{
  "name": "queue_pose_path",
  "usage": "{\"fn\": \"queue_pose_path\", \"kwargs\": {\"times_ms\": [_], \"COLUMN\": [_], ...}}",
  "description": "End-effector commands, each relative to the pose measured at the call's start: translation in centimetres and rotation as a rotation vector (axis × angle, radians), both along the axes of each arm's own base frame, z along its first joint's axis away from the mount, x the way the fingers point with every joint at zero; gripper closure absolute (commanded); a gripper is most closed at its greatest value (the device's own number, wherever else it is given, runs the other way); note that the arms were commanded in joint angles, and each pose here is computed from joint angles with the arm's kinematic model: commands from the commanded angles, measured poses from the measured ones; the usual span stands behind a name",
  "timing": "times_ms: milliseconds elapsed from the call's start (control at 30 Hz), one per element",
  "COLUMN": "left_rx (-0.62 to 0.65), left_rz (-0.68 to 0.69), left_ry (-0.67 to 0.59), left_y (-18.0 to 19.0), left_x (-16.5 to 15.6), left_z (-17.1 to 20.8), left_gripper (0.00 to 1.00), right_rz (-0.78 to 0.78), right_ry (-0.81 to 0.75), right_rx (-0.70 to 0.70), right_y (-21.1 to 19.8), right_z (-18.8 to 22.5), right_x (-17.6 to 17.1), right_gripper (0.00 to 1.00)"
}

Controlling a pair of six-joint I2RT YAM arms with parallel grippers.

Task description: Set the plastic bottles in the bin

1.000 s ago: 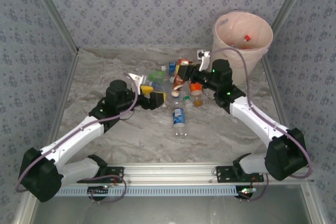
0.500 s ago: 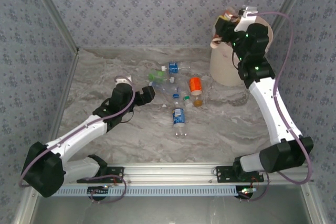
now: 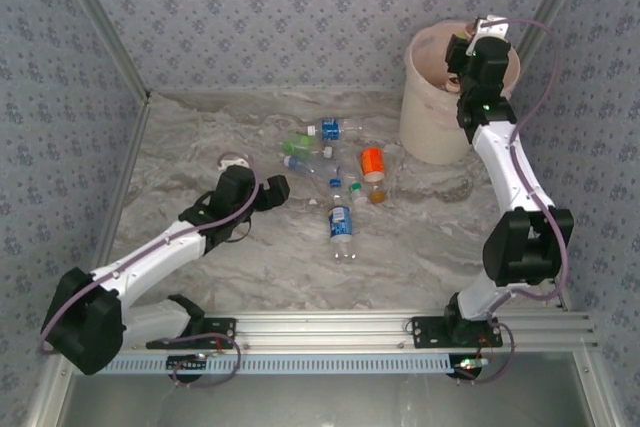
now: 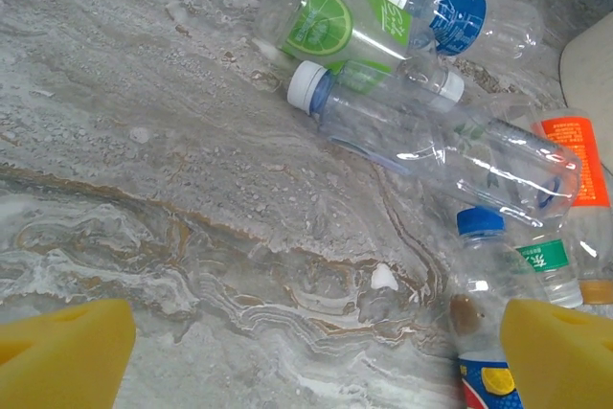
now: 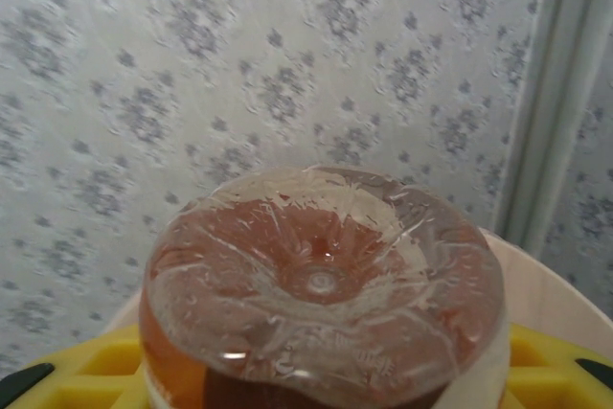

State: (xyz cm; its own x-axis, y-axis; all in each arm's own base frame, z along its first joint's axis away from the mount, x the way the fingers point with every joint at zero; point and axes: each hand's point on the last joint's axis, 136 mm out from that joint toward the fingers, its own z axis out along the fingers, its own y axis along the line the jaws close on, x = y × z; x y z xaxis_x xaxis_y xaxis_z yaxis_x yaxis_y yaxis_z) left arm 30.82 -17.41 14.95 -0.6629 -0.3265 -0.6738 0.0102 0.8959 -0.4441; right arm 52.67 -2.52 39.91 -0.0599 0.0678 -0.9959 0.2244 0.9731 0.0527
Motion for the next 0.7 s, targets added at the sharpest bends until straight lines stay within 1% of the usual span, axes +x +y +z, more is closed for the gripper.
{"fn": "queue_pose_path", "kwargs": {"times_ms": [0,133,233,367,433,500,567,667], "left_rx": [0.027,0.030,0.034,0.044,0.049,0.053,0.053,0.045], "left_rz": [0.005,0.022,0.025,0.032,0.033,0.032,0.034,0.023], "left_ry": [-0.029,-0.063,-0.086,-0.093,-0.091,-0.085,-0.075,-0.065], "left_y": [0.7,1.5,1.9,2.3,2.3,2.2,2.1,1.8], "left_x": [-0.4,-0.6,-0.8,-0.8,-0.6,-0.4,-0.3,-0.1], "left_z": [0.6,1.1,1.5,1.4,1.4,1.3,1.1,1.0], "left_gripper": [0.02,0.02,0.02,0.02,0.02,0.02,0.02,0.02], "right_rz": [-0.122,-0.256,-0.352,-0.420,-0.470,-0.512,-0.513,-0.485], "right_ry": [0.071,0.156,0.218,0.263,0.304,0.338,0.357,0.357], "right_rx": [-0.102,-0.229,-0.287,-0.325,-0.339,-0.306,-0.262,-0.229], "right_y": [-2.2,-4.4,-5.9,-6.6,-7.2,-7.6,-7.5,-6.6], "right_z": [-0.1,-1.3,-2.2,-3.4,-4.5,-5.0,-4.8,-4.2], "right_x": [0.1,0.3,0.5,1.3,2.0,2.2,2.4,2.6], "right_gripper": [0.47,0.47,0.46,0.41,0.36,0.28,0.20,0.13]}}
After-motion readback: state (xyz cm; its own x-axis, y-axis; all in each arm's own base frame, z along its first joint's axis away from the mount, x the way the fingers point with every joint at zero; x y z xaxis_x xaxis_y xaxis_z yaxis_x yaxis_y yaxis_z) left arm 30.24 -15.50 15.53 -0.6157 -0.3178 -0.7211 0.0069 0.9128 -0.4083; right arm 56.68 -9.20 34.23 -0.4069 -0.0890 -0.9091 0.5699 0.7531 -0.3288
